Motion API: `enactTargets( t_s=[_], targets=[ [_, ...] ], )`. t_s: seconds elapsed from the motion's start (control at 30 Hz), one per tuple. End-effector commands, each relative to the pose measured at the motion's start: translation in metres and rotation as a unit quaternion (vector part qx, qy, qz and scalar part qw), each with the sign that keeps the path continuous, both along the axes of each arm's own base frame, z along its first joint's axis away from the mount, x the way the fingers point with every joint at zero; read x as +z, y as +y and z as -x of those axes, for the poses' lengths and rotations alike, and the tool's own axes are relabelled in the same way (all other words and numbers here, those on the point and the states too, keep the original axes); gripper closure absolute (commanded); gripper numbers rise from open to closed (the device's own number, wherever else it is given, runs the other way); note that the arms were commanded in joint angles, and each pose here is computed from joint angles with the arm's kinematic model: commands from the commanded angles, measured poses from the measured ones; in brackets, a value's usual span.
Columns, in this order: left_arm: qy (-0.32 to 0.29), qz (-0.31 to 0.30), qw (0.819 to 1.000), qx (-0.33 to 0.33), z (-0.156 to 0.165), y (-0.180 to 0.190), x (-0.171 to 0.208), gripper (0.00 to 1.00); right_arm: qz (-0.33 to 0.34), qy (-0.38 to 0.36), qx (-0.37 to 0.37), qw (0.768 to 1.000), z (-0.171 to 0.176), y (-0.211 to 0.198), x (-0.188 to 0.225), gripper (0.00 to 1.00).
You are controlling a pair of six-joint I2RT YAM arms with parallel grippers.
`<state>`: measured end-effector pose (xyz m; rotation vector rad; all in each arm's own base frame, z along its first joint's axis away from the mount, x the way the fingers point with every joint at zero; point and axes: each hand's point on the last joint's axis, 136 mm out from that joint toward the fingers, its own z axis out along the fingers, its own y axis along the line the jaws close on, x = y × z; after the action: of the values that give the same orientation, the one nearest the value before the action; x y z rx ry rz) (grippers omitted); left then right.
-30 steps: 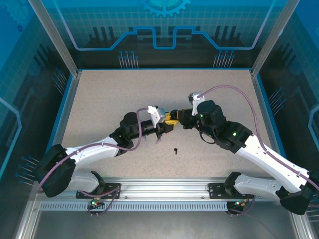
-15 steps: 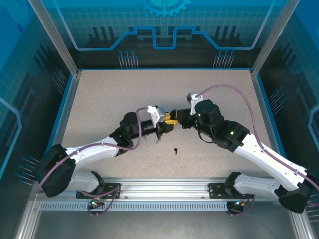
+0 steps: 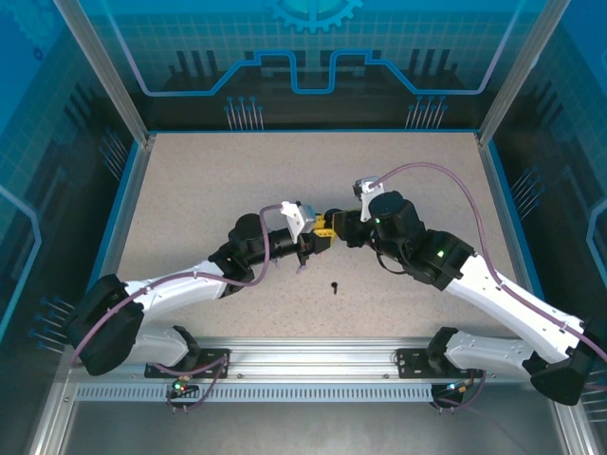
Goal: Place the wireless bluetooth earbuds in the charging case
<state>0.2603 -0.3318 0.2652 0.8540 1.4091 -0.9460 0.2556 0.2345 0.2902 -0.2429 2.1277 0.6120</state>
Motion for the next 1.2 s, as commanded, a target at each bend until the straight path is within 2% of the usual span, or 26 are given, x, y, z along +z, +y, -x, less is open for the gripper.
enactTargets(
  t_s=[0.0,0.13,0.33,0.47,0.6,0.77,1.17],
  targets=[
    [-0.019,0.02,1.0,0.002,-0.002,-0.004,0.018,1.0,0.003,0.002,0.014,1.0,0.007,0.003,0.002,0.69],
    [-0.02,0.019,1.0,0.0,-0.002,-0.004,0.018,1.0,-0.004,-0.007,0.017,1.0,0.008,0.003,0.013,0.62],
    [-0.022,0.017,1.0,0.001,-0.001,-0.003,0.016,1.0,-0.016,-0.033,0.023,0.999,0.015,-0.006,0.037,0.46],
    [-0.027,0.016,1.0,0.003,0.0,-0.001,0.015,1.0,-0.027,-0.051,0.023,0.998,0.024,-0.021,0.052,0.36],
    [-0.035,0.014,0.999,0.005,0.003,0.002,0.016,1.0,-0.018,-0.052,0.018,0.998,0.031,-0.037,0.051,0.28],
    [-0.053,0.012,0.998,-0.008,0.01,0.003,0.018,1.0,-0.022,-0.04,0.018,0.999,0.035,-0.044,0.041,0.27],
    [-0.112,0.007,0.993,-0.044,0.029,0.004,0.026,1.0,-0.072,-0.013,0.12,0.99,0.04,-0.006,0.065,0.27]
  ],
)
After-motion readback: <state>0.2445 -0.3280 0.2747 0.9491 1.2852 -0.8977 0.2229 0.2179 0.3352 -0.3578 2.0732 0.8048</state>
